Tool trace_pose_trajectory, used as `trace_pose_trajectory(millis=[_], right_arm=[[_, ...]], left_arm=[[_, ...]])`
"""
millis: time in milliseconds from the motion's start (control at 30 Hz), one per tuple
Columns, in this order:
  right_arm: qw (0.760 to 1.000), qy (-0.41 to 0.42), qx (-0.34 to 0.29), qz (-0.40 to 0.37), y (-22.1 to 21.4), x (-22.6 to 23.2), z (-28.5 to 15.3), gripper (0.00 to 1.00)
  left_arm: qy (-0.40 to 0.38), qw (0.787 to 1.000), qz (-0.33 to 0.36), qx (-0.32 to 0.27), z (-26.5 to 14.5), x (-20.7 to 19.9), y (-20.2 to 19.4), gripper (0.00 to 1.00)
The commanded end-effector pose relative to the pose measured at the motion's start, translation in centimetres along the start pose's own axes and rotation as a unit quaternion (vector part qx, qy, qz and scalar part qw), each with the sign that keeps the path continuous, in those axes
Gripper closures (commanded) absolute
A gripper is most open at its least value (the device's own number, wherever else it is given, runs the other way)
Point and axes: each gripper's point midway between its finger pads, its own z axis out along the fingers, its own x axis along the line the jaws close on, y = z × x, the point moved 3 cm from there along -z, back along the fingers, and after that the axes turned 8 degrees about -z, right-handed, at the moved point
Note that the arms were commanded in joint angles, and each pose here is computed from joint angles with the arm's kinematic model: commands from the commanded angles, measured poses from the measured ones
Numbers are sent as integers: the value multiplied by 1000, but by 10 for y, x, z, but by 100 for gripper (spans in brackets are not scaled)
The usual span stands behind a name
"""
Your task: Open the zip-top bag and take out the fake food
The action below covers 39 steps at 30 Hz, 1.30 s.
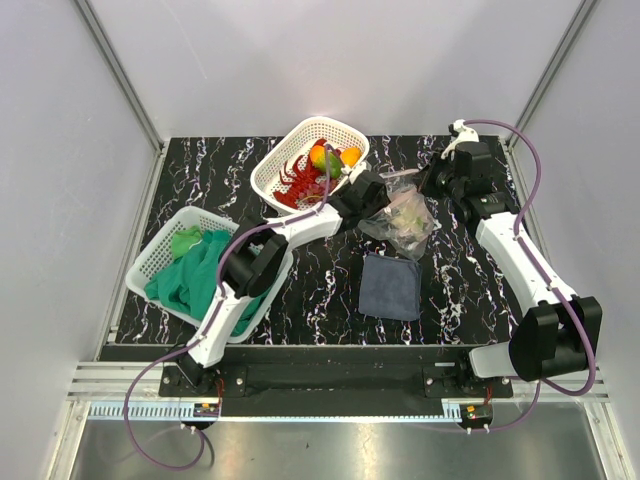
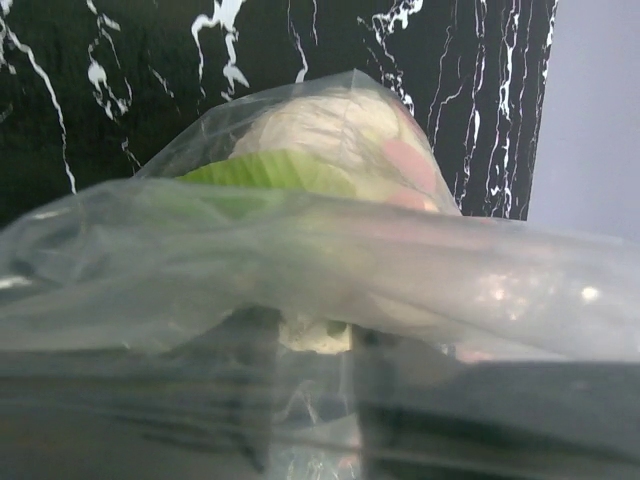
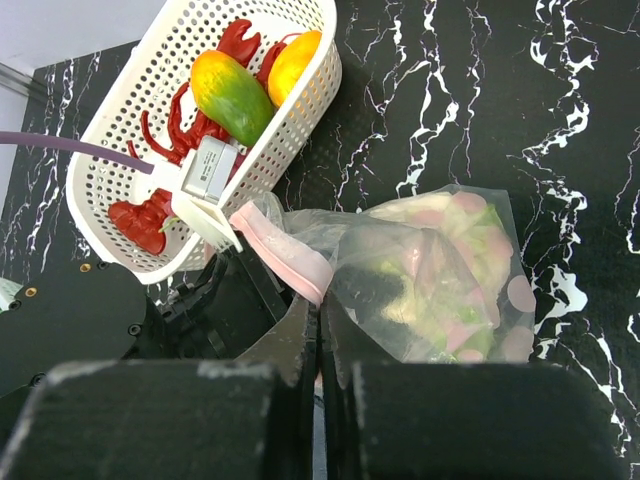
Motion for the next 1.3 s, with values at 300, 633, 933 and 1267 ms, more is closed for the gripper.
trace_pose_trajectory(millis=[300, 633, 933, 1267], right_arm=[[992, -35, -113, -33, 55, -8, -25, 100], [992, -26, -122, -19, 62, -1, -34, 100], [993, 40, -109, 8, 68, 22, -40, 62], [994, 16, -107, 3, 66, 17, -57, 16]], left_arm=[[-61, 994, 94, -14, -27, -14, 22, 100], [-159, 953, 258, 11, -86, -65, -1, 100], [-186, 936, 295, 45, -102, -81, 13, 100], [-260, 906, 319, 99, -110, -84, 41, 100]])
